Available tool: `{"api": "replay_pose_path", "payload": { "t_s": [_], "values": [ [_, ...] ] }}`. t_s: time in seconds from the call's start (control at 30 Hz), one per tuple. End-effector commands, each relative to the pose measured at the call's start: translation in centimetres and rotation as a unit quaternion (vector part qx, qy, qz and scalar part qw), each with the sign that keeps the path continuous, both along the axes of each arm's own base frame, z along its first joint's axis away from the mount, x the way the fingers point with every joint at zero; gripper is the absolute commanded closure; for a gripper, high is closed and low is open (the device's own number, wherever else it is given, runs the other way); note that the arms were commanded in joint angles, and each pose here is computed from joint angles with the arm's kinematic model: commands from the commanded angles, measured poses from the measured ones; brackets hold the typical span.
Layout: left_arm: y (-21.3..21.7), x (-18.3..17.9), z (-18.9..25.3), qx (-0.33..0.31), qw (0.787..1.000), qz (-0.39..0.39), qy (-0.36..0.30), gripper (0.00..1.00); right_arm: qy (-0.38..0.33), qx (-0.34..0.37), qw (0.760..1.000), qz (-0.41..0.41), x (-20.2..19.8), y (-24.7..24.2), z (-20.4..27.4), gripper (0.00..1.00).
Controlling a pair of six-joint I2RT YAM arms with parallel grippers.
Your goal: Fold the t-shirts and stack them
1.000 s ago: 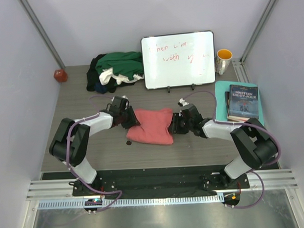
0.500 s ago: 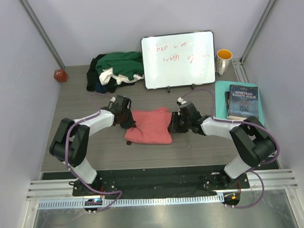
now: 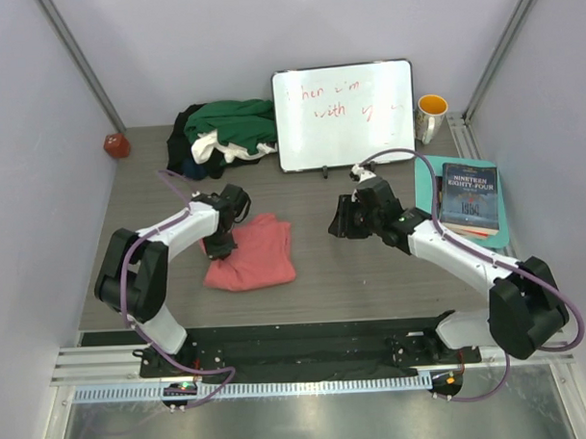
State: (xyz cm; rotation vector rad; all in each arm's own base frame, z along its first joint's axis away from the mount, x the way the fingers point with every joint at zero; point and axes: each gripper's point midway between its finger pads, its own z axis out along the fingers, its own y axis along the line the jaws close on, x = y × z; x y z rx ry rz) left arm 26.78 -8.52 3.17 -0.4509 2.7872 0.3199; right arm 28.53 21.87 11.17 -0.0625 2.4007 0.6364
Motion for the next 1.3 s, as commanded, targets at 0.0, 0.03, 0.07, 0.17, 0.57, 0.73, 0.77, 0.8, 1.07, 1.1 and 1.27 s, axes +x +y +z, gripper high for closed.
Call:
{"api": "replay_pose_path", "payload": {
  "t_s": [0.0,0.03,0.07,0.17,0.57,0.73,0.77,0.8,1.07,1.1,1.27],
  "values": [
    [4.4,-0.8,3.6,0.097,0.995,0.018,-0.005,1.0,-0.047,0.009,0.999,0.007,0.9,0.2,4.6,0.59],
    [4.9,-1.1,4.1,0.108,0.994,0.018,-0.002,1.0,-0.052,0.012,0.999,0.009,0.9,0.3,5.2,0.59],
    [5.4,-1.0,4.7,0.115,0.993,0.023,-0.006,1.0,-0.059,0.017,0.998,0.01,1.2,0.4,6.0,0.59],
    [7.2,-1.0,6.0,0.126,0.992,0.032,-0.001,1.0,-0.071,0.027,0.997,0.014,1.4,0.8,7.3,0.58],
    [12.1,-3.4,5.7,0.111,0.989,0.074,0.067,1.0,-0.097,0.037,0.994,0.034,1.8,1.4,9.7,0.57],
    [13.0,-4.1,5.2,0.144,0.981,0.089,0.091,1.0,-0.094,0.043,0.994,0.046,1.7,1.9,9.9,0.57],
    [13.0,-4.2,5.0,0.144,0.981,0.092,0.093,1.0,-0.091,0.043,0.994,0.05,1.6,2.0,9.7,0.57],
    [13.2,-4.2,4.9,0.147,0.98,0.095,0.094,1.0,-0.091,0.044,0.994,0.05,1.7,2.1,9.8,0.57],
    [15.7,-5.1,5.5,0.143,0.972,0.152,0.104,0.91,-0.096,0.049,0.993,0.053,1.5,2.1,10.3,0.57],
    [16.3,-5.1,5.9,0.148,0.97,0.166,0.096,0.89,-0.095,0.05,0.993,0.052,1.4,2.1,10.2,0.57],
    [18.4,-5.2,6.5,0.16,0.962,0.204,0.081,1.0,-0.09,0.06,0.993,0.057,1.3,2.5,10.4,0.57]
  ]
}}
